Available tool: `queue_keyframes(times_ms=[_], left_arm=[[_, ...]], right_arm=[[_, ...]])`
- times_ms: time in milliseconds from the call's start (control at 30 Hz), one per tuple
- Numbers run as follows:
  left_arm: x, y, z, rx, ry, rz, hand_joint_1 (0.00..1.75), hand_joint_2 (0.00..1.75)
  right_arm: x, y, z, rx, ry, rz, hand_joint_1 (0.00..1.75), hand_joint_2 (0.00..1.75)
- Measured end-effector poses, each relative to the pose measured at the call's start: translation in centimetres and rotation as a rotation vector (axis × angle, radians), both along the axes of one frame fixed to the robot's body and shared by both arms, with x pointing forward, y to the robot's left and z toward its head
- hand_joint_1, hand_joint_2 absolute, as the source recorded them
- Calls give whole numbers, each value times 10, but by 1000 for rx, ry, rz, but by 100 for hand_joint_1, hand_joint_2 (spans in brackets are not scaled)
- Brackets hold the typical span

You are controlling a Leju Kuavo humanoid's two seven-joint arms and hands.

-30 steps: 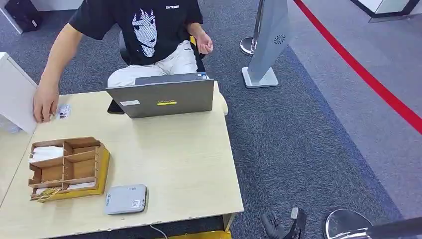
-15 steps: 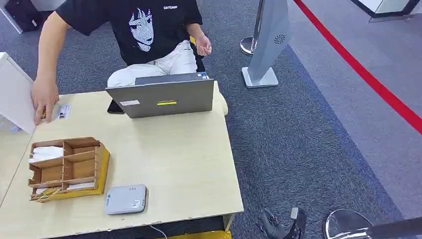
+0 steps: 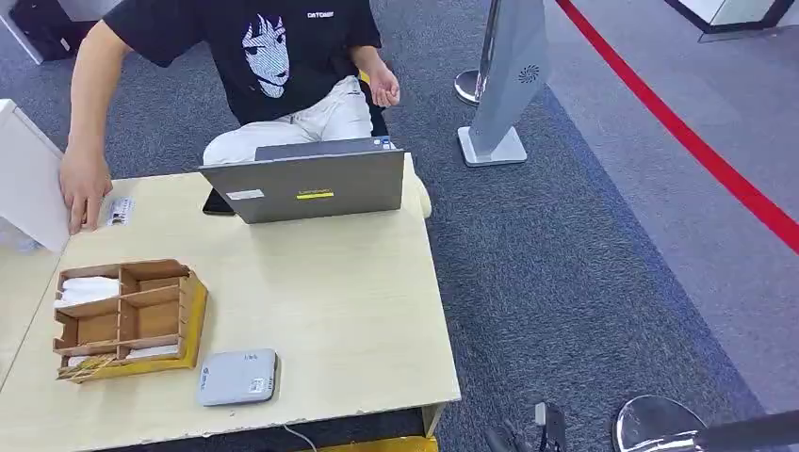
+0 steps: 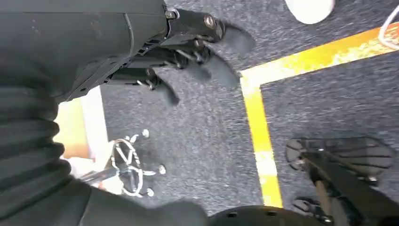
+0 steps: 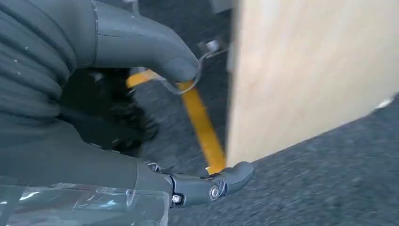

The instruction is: Pass the card to the sensor for recognition and then transmit it.

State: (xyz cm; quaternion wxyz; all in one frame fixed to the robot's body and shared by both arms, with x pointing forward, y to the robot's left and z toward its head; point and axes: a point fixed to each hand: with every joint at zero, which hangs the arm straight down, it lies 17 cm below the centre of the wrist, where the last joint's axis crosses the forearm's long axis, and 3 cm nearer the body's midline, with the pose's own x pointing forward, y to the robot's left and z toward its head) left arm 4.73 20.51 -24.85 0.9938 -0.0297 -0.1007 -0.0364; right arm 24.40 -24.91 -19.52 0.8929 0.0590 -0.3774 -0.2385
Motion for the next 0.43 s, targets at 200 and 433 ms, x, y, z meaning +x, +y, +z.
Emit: queue_keyframes(times_ms=[200,433], left_arm=[[10,-1,-4,-23,-42,21,0,175],[16,10,-10,-23,-70,57,0,175]], right_arm=[[-39,2,-23,-45,115,105,0,175],[-89,0,-47,-94,254,224,0,175]])
